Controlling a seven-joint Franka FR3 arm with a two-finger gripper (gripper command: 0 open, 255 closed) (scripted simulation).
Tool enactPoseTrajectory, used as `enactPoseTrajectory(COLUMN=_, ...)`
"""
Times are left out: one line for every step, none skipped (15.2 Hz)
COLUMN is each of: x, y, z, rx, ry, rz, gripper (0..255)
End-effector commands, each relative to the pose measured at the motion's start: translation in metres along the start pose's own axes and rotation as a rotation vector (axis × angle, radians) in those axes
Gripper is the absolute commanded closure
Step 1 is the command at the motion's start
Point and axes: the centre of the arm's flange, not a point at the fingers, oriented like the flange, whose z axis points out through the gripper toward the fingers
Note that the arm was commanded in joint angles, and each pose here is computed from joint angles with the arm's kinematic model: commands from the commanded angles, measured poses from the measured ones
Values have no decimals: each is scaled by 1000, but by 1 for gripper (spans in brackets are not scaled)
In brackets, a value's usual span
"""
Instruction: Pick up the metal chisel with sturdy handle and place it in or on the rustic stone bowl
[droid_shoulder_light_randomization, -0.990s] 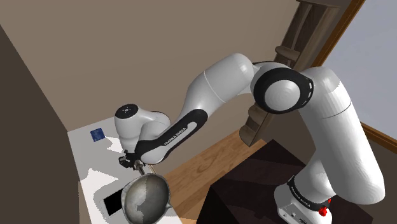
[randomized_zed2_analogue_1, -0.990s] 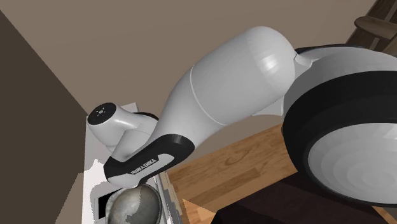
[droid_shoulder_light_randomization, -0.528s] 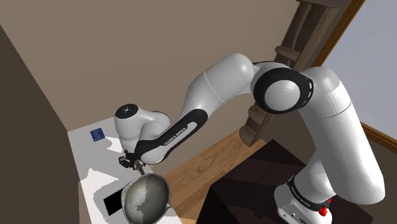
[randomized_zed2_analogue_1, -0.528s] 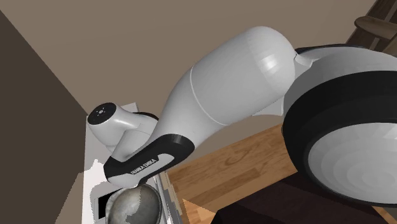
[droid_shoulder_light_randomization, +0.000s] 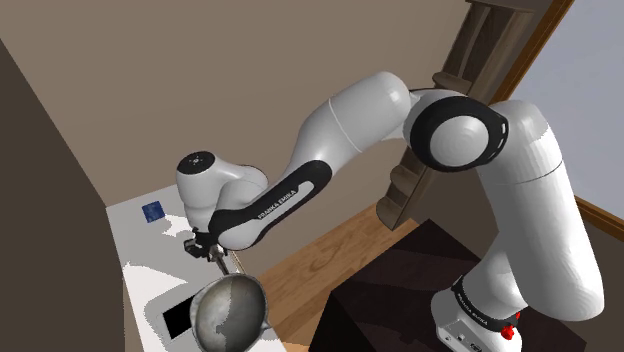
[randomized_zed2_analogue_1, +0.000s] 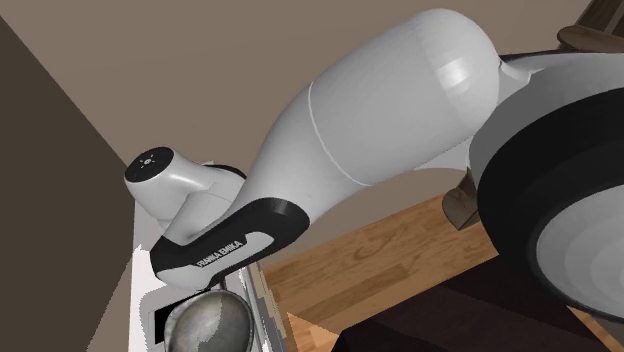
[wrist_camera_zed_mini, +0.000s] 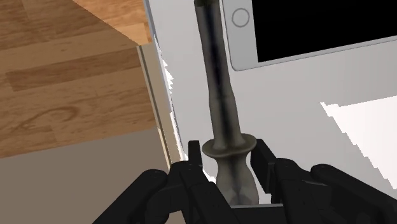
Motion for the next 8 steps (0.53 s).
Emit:
enactPoseTrajectory(x=1, y=0, z=-10, rx=0, ry=0, rz=0, gripper=255)
enactPoseTrajectory(x=1, y=0, z=-16, rx=0, ry=0, rz=0, gripper=255)
enactPoseTrajectory(x=1, y=0, z=-21, rx=0, ry=0, rz=0, gripper=255)
enactPoseTrajectory(x=1, y=0, z=-26, rx=0, ry=0, rz=0, gripper=255)
enactPoseTrajectory(x=2, y=0, z=-32, rx=0, ry=0, rz=0, gripper=255)
enactPoseTrajectory(x=2, y=0, z=-37, rx=0, ry=0, rz=0, gripper=255)
enactPoseTrajectory(x=2, y=0, z=-42, rx=0, ry=0, rz=0, gripper=255)
enactPoseTrajectory(x=2, y=0, z=-47, rx=0, ry=0, rz=0, gripper=255)
